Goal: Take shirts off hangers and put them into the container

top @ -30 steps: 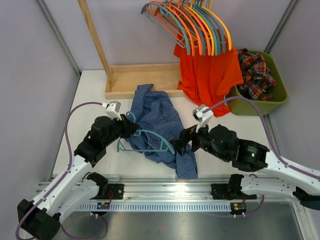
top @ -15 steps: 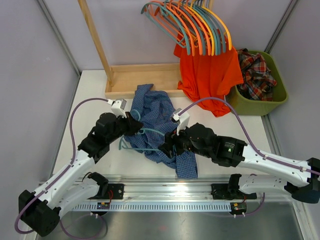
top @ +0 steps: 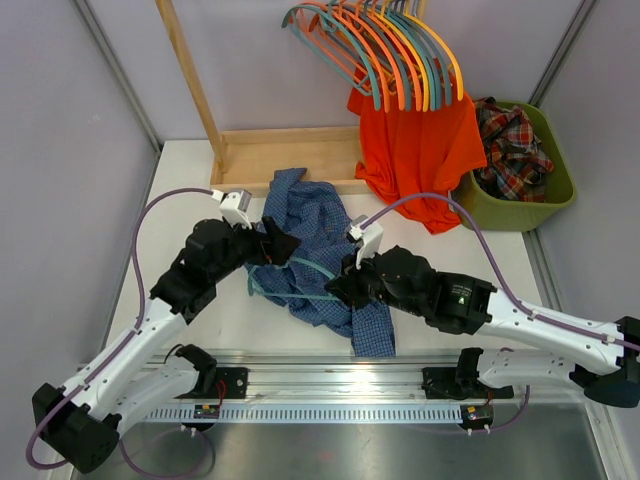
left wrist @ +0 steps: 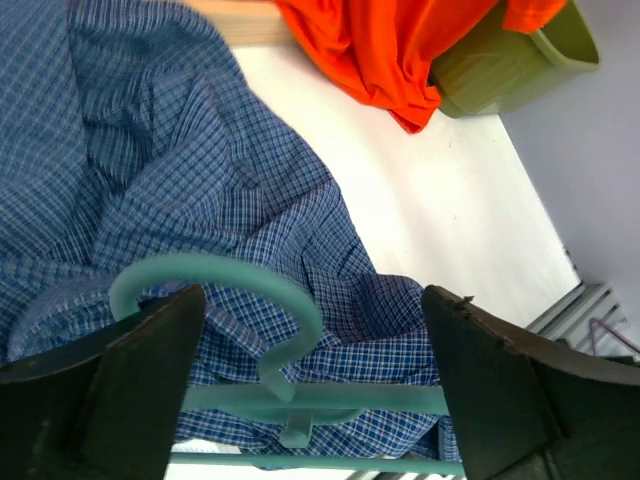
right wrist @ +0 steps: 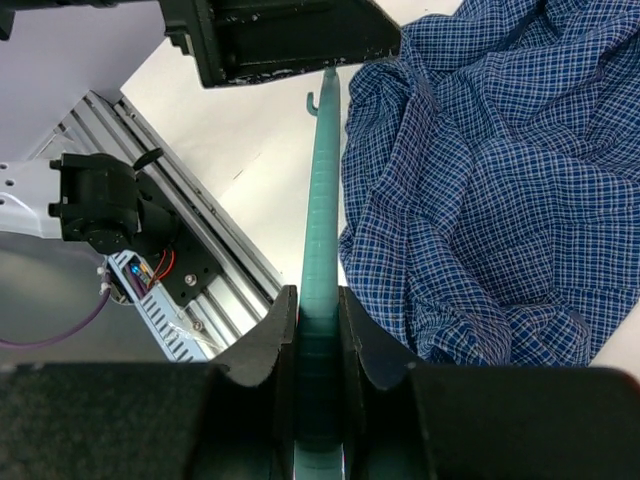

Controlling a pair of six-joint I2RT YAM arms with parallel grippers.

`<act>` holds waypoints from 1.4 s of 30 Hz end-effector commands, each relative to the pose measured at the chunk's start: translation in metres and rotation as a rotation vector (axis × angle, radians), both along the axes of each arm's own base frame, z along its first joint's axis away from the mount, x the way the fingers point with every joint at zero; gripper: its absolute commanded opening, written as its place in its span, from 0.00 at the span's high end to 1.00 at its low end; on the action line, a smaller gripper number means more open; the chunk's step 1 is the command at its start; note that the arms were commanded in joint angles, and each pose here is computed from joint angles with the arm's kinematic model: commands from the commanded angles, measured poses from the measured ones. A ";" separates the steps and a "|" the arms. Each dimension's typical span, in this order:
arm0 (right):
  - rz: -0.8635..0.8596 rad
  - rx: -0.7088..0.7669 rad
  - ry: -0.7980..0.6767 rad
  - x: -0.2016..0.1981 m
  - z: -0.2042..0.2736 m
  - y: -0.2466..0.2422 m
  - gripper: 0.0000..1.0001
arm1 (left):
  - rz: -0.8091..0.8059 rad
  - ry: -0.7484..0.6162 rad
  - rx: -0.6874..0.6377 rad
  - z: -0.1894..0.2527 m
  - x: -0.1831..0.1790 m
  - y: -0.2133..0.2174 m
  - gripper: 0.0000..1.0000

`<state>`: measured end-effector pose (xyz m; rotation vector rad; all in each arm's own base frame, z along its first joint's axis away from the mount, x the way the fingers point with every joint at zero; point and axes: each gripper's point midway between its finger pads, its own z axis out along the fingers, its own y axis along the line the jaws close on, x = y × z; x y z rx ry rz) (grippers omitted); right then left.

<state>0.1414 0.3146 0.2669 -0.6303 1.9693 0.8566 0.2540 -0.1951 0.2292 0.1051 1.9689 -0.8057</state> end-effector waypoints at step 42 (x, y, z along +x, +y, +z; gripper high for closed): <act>-0.384 0.280 -0.569 0.316 0.245 -0.030 1.00 | 0.126 -0.208 -0.130 0.053 -0.079 0.069 0.01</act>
